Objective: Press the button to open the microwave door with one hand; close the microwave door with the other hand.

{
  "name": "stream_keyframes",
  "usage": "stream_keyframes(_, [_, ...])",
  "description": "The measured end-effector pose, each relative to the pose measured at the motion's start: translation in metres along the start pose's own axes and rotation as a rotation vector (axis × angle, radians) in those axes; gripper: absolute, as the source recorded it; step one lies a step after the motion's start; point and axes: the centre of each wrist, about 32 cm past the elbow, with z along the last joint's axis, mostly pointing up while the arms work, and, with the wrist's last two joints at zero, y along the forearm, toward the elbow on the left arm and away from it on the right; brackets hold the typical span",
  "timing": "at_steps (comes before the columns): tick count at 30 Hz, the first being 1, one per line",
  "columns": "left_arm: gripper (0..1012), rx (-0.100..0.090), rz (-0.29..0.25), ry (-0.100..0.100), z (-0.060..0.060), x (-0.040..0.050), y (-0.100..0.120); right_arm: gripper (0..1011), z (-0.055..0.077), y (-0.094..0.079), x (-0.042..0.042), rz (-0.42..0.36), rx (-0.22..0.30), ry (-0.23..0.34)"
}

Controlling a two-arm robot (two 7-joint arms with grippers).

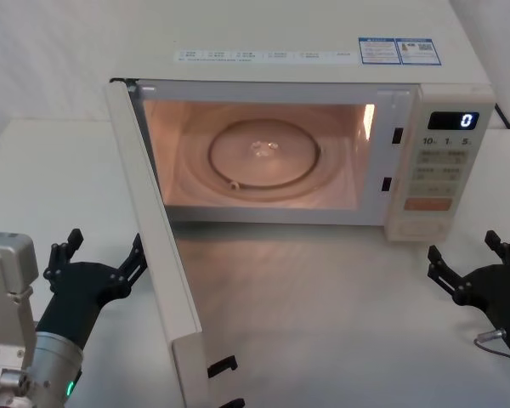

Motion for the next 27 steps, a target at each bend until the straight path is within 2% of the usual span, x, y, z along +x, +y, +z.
stream_keyframes(27, [1001, 0.000, 0.000, 0.000, 0.0000, 0.0000, 0.0000, 1002, -0.0020, -0.0001, 0.0007, 0.003, -0.006, 0.001])
